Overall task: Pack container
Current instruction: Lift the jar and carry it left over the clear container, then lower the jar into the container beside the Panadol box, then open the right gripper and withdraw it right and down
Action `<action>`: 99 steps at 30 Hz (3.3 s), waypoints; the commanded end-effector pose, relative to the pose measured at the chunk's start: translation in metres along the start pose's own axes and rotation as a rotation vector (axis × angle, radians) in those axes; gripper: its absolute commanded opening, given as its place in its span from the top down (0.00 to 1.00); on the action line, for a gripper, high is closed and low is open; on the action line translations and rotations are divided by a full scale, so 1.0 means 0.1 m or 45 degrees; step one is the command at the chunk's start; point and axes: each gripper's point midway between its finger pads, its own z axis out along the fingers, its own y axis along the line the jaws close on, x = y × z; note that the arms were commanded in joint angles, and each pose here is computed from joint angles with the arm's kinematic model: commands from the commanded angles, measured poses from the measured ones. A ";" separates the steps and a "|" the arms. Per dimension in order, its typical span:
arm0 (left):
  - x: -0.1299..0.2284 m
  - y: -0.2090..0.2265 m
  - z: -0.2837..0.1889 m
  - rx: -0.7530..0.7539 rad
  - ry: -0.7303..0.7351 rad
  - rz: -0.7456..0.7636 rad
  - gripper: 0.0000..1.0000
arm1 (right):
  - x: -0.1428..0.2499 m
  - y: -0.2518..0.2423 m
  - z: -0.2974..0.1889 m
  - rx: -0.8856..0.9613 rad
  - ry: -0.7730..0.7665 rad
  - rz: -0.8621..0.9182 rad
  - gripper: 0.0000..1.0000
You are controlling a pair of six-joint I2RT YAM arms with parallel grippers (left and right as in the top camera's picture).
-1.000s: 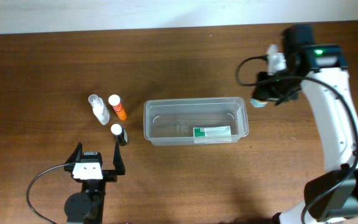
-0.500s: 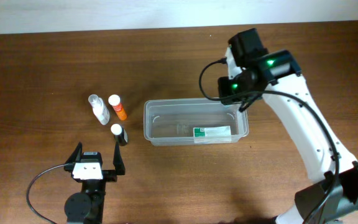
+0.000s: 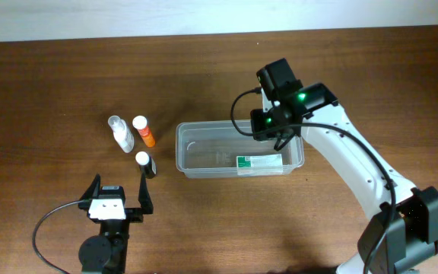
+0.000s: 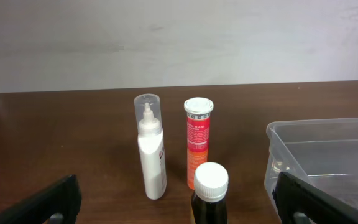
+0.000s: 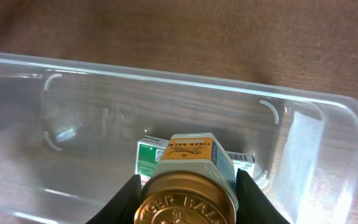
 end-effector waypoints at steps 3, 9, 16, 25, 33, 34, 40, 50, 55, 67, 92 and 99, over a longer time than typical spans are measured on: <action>0.00 0.03 0.00 -0.020 -0.006 0.023 0.01 | 0.06 -0.01 0.10 0.010 -0.028 0.006 0.68; 0.00 0.03 0.00 -0.020 -0.006 0.023 0.01 | 0.12 -0.09 0.28 0.039 -0.034 0.007 0.68; 0.00 0.03 0.00 -0.020 -0.006 0.023 0.01 | 0.19 -0.19 0.42 0.090 -0.041 0.007 0.68; 0.00 0.03 0.00 -0.020 -0.006 0.023 0.01 | 0.19 -0.25 0.59 0.118 -0.052 0.009 0.68; 0.00 0.03 0.00 -0.020 -0.006 0.023 0.01 | 0.20 -0.32 0.73 0.164 -0.031 0.008 0.68; 0.00 0.03 0.00 -0.020 -0.006 0.023 0.01 | 0.20 -0.32 0.73 0.163 -0.034 0.008 0.68; 0.00 0.03 0.00 -0.020 -0.006 0.023 0.01 | 0.21 -0.32 0.76 0.166 -0.026 0.008 0.68; 0.00 0.03 0.00 -0.020 -0.006 0.023 0.01 | 0.25 -0.35 0.90 0.177 0.007 0.009 0.67; 0.00 0.03 0.00 -0.020 -0.006 0.023 0.01 | 0.27 -0.36 0.93 0.180 0.019 0.009 0.67; 0.00 0.03 0.00 -0.020 -0.006 0.023 0.01 | 0.34 -0.38 0.96 0.189 0.044 0.009 0.55; 0.00 0.03 0.00 -0.020 -0.005 0.023 0.01 | -0.16 -0.12 -0.78 0.083 -0.266 0.008 0.34; 0.00 0.03 0.00 -0.020 -0.006 0.023 0.01 | 0.07 -0.29 -1.43 0.143 -0.407 0.021 0.12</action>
